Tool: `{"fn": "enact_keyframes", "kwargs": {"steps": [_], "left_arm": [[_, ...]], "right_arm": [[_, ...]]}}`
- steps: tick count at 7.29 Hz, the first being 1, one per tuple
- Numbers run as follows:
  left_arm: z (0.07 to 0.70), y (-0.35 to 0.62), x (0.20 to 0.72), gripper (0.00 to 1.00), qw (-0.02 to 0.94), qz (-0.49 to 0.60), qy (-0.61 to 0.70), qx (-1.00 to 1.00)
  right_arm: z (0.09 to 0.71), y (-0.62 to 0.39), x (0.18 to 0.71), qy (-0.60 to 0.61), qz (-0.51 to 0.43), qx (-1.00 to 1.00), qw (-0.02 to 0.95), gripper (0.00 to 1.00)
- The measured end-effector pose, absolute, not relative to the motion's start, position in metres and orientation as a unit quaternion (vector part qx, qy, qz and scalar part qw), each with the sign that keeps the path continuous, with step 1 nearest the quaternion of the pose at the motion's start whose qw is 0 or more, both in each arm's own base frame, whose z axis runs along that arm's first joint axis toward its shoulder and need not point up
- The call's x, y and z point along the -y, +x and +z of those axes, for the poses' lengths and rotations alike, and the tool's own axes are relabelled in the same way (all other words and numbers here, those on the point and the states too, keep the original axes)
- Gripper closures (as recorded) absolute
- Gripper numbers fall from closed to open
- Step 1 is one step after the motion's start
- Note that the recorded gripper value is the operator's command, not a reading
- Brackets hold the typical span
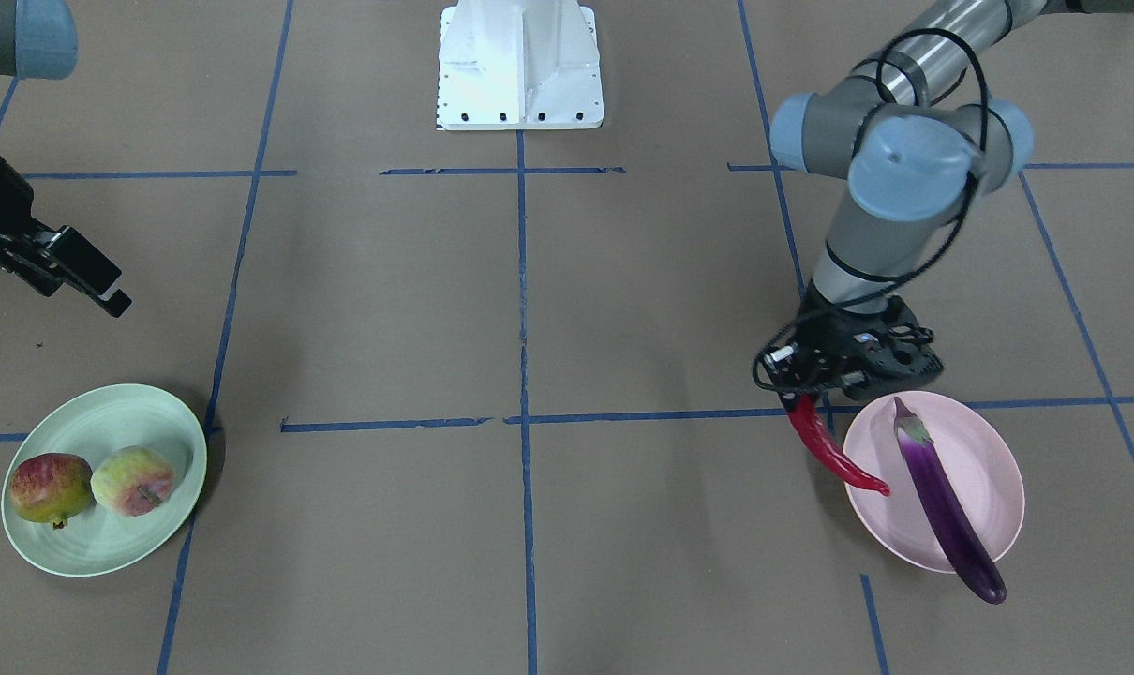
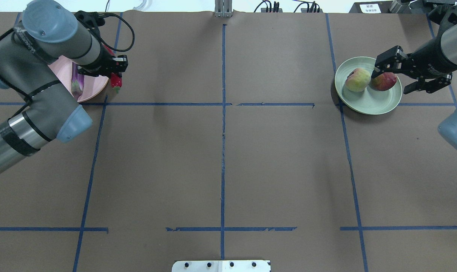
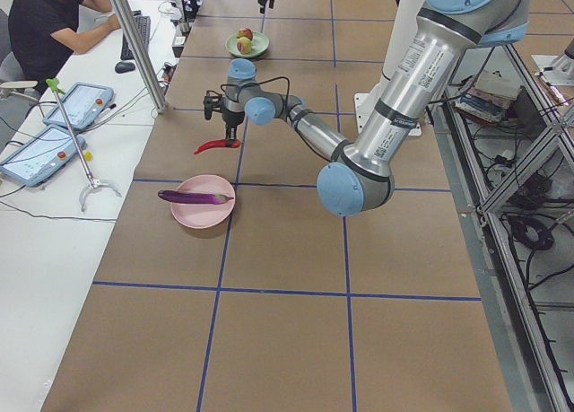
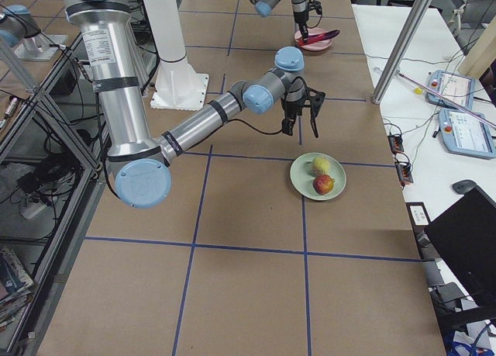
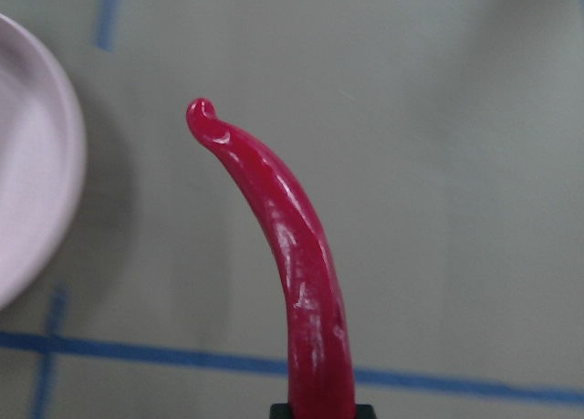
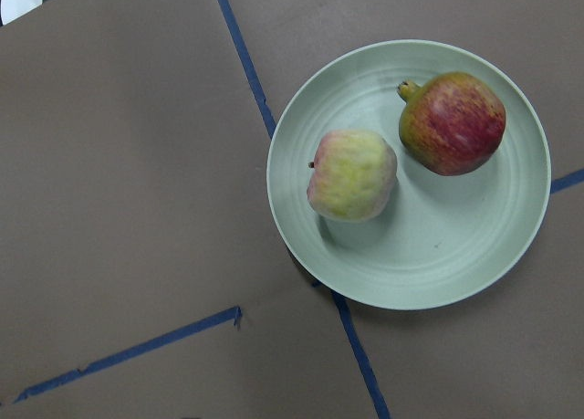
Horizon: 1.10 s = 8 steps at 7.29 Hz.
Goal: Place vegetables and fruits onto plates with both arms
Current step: 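Carry the chili to the pink plate while the right arm withdraws, then release the chili pepper beside the eggplant and withdraw the left arm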
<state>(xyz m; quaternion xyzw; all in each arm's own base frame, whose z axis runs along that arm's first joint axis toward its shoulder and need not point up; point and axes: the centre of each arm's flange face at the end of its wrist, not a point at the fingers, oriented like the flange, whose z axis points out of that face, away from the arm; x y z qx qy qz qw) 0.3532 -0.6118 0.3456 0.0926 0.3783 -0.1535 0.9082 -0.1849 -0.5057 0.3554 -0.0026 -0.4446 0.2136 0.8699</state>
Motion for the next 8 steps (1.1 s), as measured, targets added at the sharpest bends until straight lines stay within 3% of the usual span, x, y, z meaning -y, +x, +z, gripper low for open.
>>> {"fn": "enact_keyframes", "kwargs": {"steps": [1,2,8], "left_arm": [[0.368,0.335,0.639,0.09,0.916,-0.146,0.096,-0.361],[0.384,0.323,0.661,0.0,0.923,-0.129,0.104,-0.348],[0.442,0.283,0.679,0.0,0.928,-0.038,0.107,-0.356]], "right_arm": [[0.355,-0.184,0.503,-0.004,0.211,0.446,0.87,0.0],[0.353,-0.184,0.502,-0.004,0.209,0.448,0.869,0.0],[0.391,-0.178,0.49,-0.029,0.209,0.429,0.879,0.0]]}}
